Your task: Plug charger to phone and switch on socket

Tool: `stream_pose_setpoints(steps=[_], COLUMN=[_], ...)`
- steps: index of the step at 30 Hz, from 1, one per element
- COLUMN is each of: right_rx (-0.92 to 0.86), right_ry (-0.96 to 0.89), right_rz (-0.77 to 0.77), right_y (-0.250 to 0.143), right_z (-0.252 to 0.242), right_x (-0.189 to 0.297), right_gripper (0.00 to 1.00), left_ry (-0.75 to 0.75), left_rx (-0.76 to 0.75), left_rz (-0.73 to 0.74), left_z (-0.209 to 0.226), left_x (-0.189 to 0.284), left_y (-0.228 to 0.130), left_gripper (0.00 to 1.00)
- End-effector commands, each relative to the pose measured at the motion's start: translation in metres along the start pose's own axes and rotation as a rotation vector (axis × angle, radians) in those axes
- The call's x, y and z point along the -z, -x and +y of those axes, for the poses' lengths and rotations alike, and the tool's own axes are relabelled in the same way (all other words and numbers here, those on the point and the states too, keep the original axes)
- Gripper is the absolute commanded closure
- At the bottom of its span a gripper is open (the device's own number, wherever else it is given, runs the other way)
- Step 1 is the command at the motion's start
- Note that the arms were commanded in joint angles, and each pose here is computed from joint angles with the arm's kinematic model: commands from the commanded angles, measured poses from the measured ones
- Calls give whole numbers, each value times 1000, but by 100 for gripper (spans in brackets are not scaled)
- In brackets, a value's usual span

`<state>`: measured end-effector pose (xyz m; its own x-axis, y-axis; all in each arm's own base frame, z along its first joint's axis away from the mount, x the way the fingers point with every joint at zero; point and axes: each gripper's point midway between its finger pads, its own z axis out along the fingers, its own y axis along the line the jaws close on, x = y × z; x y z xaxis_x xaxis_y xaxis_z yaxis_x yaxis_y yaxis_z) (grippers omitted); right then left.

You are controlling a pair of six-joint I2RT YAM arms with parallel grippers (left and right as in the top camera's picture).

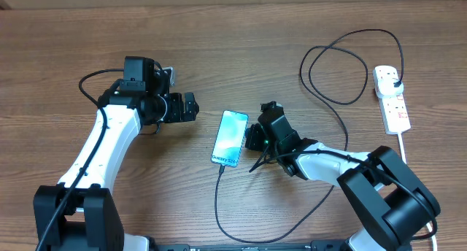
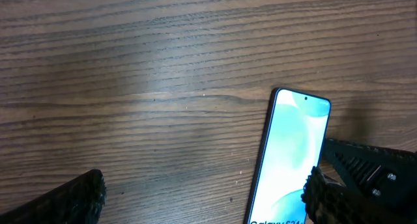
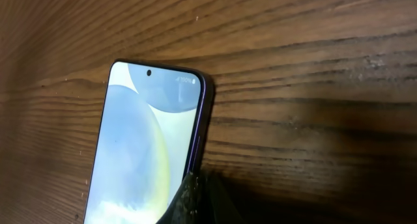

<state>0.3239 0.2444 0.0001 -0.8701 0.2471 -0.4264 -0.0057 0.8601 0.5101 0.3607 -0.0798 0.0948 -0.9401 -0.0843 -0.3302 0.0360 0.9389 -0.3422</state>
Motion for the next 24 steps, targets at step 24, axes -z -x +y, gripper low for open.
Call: stream_pose_setpoints(steps=[24], right_rx=[16], right_ry=[-57], right_rz=[-49], right_y=[20], right_z=[-10], right_x=[17], right_gripper=[86], left_ry=[3], left_rx=[-9], left_rz=[-44], left_z=[-3], left_x=[12], left_y=[11], left_gripper=[0])
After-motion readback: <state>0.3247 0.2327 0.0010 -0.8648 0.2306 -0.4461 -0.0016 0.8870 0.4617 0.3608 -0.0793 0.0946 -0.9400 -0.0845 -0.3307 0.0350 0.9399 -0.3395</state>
